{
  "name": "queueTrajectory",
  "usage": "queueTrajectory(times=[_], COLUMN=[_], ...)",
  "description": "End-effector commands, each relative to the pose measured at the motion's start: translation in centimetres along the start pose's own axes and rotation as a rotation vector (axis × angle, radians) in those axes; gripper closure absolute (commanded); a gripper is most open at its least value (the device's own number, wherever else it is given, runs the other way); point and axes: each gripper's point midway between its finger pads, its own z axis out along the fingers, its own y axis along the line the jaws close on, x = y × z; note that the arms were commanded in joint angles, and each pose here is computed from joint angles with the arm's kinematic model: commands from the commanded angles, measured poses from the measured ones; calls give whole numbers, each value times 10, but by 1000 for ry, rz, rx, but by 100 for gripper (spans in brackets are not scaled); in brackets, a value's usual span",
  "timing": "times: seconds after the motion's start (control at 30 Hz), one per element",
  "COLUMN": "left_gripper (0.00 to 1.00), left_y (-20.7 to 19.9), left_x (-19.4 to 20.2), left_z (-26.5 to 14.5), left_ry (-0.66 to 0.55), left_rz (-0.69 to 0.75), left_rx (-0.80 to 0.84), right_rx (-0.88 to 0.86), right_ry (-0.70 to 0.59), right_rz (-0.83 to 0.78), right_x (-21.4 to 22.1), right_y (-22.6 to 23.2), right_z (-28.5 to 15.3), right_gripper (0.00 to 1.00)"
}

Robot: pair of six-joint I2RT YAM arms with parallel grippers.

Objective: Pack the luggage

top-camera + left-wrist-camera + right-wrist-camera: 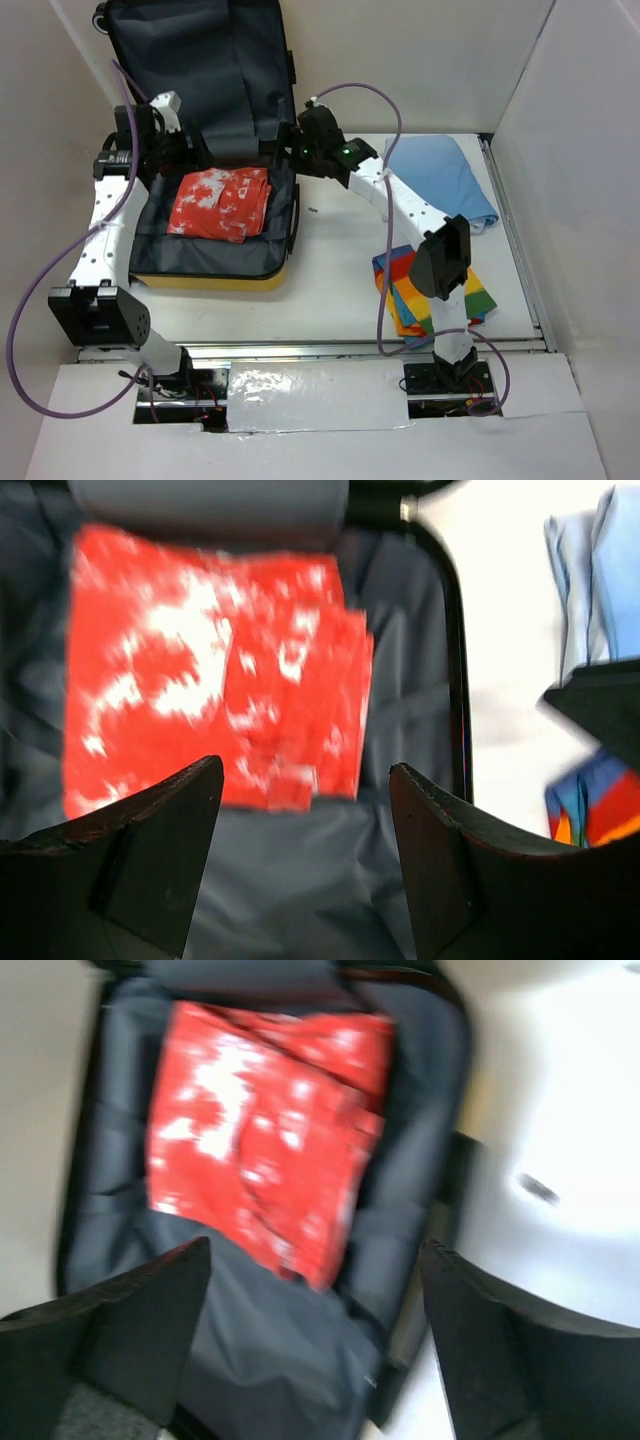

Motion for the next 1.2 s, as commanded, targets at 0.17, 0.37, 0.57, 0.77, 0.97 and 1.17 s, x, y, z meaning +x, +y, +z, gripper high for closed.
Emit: queueTrajectory(times=[0.17, 0.37, 0.57, 0.77, 0.97, 1.17], left_gripper=[21, 21, 21, 21, 21, 21], left_y=[-11, -12, -4, 18, 48, 48], left_x=[26, 26, 30, 40, 47, 57], left_z=[-12, -10, -2, 11, 27, 43], left_ry=[19, 17, 34, 77, 109, 148], left_rz=[-36, -11, -16, -32, -103, -115], left_rx=[37, 30, -2, -56, -93, -65], right_rx=[219, 260, 237, 198, 170, 205], right_ry=[143, 206, 251, 185, 73, -55], right_rz=[-25, 34, 46, 105, 211, 335], right_x=[43, 73, 87, 61, 11, -26], right_y=[-50, -68, -70, -76, -94, -121], right_z=[-9, 24, 54, 67, 80, 79], right_gripper=[4, 16, 35, 98, 100, 100])
